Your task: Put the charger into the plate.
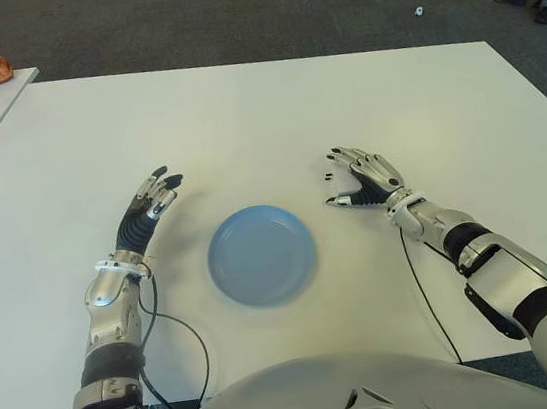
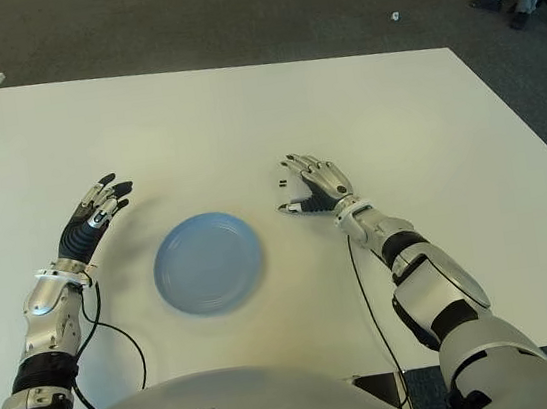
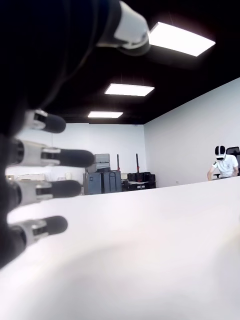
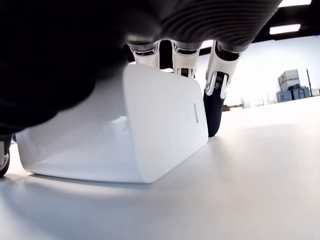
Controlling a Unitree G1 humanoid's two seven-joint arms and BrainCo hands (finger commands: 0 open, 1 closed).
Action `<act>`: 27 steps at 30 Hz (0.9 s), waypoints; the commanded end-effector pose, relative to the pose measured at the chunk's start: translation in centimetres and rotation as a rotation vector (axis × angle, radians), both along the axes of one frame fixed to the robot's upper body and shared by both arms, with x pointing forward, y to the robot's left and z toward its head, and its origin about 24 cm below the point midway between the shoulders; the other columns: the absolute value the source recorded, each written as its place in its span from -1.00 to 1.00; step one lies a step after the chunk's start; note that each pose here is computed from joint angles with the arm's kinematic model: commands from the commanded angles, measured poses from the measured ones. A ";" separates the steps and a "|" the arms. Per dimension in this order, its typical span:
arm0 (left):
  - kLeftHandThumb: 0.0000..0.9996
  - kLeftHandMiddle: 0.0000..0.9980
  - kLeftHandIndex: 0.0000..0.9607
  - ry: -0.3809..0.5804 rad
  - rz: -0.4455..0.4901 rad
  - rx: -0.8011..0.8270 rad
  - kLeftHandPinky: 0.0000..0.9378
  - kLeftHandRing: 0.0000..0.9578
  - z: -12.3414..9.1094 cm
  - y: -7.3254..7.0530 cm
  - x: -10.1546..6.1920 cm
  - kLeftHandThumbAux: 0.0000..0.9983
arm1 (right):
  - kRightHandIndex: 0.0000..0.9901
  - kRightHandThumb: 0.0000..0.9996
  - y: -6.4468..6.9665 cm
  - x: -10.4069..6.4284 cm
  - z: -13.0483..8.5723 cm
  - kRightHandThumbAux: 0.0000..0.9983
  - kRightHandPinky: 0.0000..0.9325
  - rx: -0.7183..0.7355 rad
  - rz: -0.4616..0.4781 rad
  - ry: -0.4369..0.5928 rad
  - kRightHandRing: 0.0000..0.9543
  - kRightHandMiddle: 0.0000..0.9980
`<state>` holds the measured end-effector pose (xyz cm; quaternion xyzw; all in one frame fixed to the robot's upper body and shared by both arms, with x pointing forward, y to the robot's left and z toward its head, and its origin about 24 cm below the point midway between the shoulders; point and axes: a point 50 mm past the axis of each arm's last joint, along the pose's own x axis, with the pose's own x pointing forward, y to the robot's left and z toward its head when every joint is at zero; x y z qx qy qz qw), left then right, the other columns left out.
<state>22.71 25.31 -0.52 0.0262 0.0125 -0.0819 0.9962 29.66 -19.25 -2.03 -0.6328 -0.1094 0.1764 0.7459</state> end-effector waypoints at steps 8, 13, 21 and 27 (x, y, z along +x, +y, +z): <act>-1.00 -0.60 -0.83 0.016 0.009 -0.009 -0.96 -0.71 0.0 0.4 0.1 -0.16 | -0.86 -0.19 -0.7 -1.7 -2.1 -0.26 -0.65 -0.041 -0.019 0.114 -0.81 -0.84; -1.00 -0.61 -0.84 0.016 0.007 -0.011 -0.99 -0.73 0.0 0.5 0.1 -0.15 | -0.88 -0.21 -0.7 -1.8 -2.1 -0.27 -0.66 -0.046 -0.016 0.112 -0.82 -0.85; -1.00 -0.62 -0.83 0.015 0.003 -0.010 -0.98 -0.74 0.1 0.6 0.2 -0.14 | -0.88 -0.20 -0.7 -1.9 -2.2 -0.26 -0.64 -0.053 -0.012 0.106 -0.81 -0.84; -1.00 -0.60 -0.83 0.017 0.008 -0.006 -0.96 -0.71 0.1 0.7 0.2 -0.16 | -0.87 -0.17 -0.7 -1.9 -2.2 -0.23 -0.63 -0.054 -0.010 0.103 -0.80 -0.83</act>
